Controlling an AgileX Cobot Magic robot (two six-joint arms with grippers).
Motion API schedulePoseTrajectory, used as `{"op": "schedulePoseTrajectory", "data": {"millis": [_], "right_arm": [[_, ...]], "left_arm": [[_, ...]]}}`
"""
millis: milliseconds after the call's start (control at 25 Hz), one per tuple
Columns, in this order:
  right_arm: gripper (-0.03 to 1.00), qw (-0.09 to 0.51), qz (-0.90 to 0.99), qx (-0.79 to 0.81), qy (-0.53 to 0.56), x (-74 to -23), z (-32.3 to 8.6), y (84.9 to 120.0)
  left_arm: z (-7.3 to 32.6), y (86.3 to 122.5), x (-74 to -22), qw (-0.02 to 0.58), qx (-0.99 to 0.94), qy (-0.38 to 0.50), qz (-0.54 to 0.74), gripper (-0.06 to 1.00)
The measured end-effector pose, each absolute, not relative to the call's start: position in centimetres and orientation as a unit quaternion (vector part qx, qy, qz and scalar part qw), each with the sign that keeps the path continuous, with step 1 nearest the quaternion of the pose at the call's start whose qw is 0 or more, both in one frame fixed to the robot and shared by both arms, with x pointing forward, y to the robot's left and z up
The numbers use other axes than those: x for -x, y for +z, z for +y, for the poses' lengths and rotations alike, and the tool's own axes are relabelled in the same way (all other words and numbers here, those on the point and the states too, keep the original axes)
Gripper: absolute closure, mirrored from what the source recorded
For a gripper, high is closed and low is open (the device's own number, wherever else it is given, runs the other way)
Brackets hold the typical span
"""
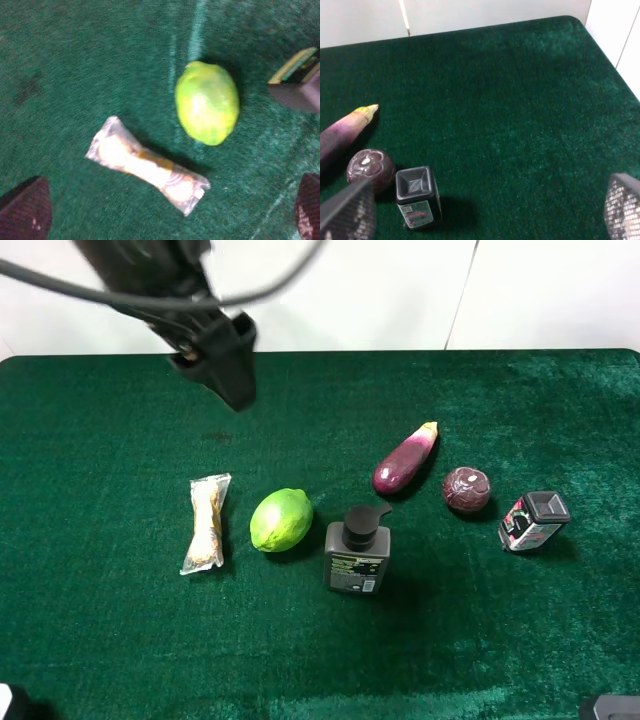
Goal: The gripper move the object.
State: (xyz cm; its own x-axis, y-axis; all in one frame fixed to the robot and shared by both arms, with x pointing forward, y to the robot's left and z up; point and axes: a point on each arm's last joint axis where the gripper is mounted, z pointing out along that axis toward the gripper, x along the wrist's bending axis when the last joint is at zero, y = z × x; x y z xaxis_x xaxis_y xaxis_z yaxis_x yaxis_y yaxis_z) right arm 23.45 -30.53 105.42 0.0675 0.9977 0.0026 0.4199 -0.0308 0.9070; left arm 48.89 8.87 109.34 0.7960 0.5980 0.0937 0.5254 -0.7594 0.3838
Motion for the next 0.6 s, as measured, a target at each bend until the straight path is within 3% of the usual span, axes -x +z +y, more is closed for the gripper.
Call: {"op": "schedulePoseTrajectory", "data": {"millis": [600], "right_arm": [[0.27,0.392,0.575,-0.616,0.368,-23.5,-30.5,105.4]], "left_arm": [[1.8,106.3,-46.8,0.158,-0.973,0.034,0.166,-0.04]]}}
